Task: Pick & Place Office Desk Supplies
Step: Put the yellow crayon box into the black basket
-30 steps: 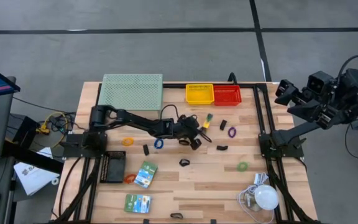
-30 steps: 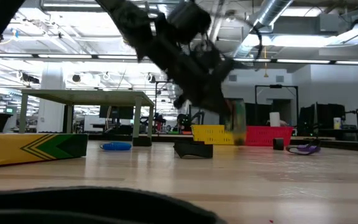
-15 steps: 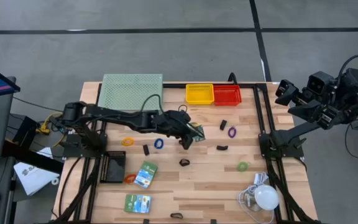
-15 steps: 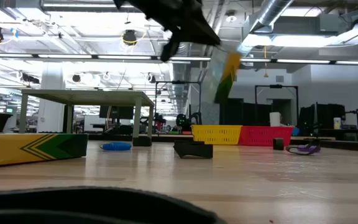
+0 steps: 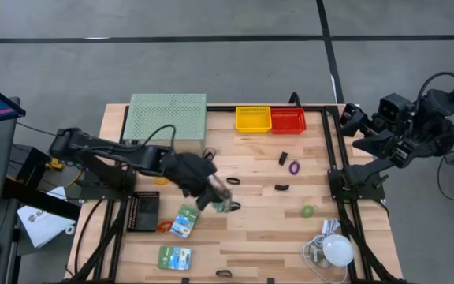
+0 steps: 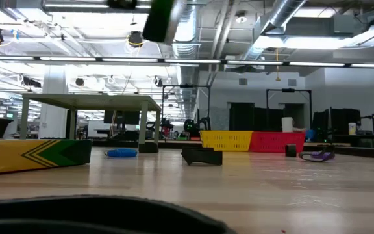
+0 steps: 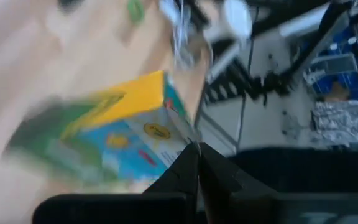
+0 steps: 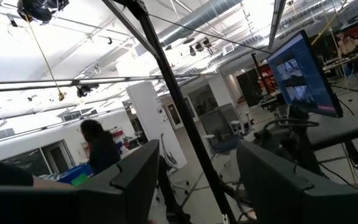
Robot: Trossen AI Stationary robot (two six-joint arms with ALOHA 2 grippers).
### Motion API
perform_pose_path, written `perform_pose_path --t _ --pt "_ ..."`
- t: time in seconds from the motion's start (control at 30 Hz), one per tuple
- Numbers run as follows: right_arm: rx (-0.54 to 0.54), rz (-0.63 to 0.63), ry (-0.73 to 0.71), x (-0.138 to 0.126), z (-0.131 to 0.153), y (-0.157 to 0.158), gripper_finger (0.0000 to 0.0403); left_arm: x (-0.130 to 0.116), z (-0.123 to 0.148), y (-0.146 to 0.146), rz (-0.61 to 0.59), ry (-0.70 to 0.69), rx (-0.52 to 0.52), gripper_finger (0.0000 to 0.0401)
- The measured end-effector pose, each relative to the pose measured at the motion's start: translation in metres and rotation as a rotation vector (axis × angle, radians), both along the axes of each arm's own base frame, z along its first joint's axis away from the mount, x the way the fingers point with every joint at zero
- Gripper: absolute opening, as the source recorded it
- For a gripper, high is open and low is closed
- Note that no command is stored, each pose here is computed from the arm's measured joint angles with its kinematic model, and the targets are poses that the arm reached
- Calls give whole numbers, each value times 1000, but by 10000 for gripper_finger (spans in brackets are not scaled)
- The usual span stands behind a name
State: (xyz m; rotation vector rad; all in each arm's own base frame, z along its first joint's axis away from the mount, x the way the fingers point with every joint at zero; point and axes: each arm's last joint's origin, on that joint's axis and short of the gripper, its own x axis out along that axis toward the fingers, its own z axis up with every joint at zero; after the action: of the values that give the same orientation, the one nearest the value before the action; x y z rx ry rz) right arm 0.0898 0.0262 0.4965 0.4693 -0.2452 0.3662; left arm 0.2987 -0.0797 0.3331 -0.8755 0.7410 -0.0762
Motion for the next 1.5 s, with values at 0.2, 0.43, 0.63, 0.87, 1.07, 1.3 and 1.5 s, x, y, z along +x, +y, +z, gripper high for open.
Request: perform_pose_path --t 0.2,0.43,0.63,0.87,1.07,1.3,1.5 --pt "6 0 -25 13 3 4 211 -38 7 -28 -62 152 -69 0" --pt "22 1 -65 24 7 7 211 -77 4 -42 -98 362 -50 0" --pt "40 4 -87 36 8 10 211 -105 0 -48 -170 552 -37 0" --pt "43 -1 -110 50 9 14 211 -129 0 -47 -191 691 9 0" --pt "45 -2 -123 60 9 16 211 -144 -5 -43 -219 818 115 0" --pt "56 -28 -135 60 10 15 211 -157 -8 -35 -327 908 236 0" --pt "56 -32 -168 58 13 15 211 -159 -8 -32 -444 875 339 0"
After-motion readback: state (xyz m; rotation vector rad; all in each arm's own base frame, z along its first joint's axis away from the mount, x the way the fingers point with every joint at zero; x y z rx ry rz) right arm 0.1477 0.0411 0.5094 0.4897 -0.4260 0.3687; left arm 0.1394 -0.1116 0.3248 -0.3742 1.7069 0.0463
